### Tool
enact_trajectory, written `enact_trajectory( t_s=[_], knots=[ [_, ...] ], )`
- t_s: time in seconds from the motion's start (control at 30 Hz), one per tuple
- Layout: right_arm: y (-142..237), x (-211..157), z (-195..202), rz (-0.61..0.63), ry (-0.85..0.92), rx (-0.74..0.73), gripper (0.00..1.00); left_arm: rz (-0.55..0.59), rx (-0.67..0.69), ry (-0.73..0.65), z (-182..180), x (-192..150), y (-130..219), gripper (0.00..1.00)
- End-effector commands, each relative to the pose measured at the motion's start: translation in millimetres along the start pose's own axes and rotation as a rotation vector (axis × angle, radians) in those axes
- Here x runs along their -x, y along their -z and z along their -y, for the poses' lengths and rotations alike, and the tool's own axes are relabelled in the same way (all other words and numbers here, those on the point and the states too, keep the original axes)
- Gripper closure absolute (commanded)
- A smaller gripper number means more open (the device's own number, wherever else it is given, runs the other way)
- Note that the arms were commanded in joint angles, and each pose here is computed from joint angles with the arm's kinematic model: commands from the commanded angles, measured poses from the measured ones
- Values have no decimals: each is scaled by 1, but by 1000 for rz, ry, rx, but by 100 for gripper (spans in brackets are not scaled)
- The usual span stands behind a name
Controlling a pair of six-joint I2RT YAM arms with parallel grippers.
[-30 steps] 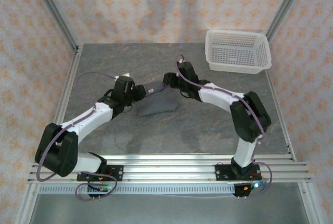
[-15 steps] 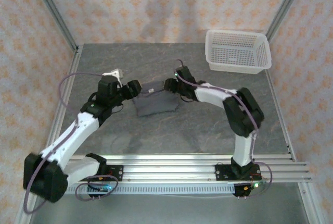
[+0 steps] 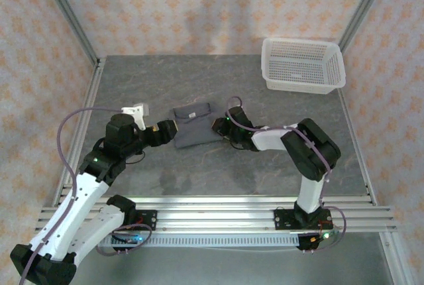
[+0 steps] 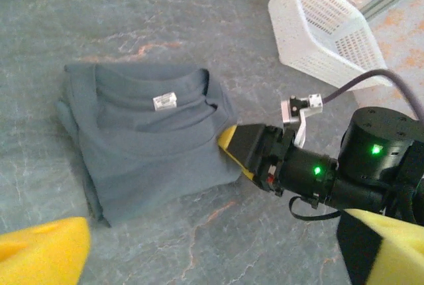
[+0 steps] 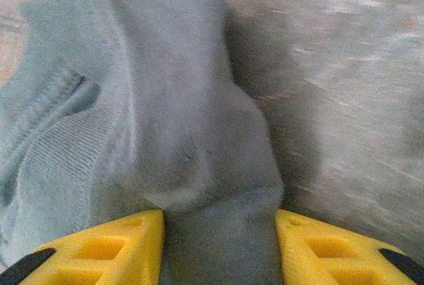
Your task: Fold the inside-out t-shirt
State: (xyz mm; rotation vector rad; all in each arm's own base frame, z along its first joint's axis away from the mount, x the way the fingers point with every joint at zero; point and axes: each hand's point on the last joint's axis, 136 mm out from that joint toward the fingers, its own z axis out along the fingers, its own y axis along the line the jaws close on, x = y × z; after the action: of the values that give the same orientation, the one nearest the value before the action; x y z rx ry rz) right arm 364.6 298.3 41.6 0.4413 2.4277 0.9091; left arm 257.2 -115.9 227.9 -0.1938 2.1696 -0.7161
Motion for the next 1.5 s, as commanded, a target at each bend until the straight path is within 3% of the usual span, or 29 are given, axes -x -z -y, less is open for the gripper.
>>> enact_trajectory(
  t_s=[0.0,0.23,0.43,0.57,0.73,0.9,1.03,1.2,1.47],
  knots=[
    [-19,-11,-48,-11,-35,127,63,-44,47,44,-13,-16,-2,0],
    [-76,-48,-119,-30,-48,225,64,23,295,201,-66,-19,0,2],
    [-122,-48,-180,-104,27,292,51,85,412,379,-103,-24,-8,8],
    [-73,-8,-195,-23,56,341,41,155,467,467,-126,-15,-13,11],
    [29,45,-154,129,78,295,36,186,417,621,-140,1,-47,14],
    [117,54,-105,245,127,209,34,213,454,706,-166,21,-83,20],
    [167,55,-79,313,164,144,34,262,471,735,-187,39,-112,23],
    [205,67,-58,430,159,102,34,354,541,749,-220,53,-127,39],
    [210,75,-54,452,166,48,34,391,540,812,-260,91,-166,50]
  ],
)
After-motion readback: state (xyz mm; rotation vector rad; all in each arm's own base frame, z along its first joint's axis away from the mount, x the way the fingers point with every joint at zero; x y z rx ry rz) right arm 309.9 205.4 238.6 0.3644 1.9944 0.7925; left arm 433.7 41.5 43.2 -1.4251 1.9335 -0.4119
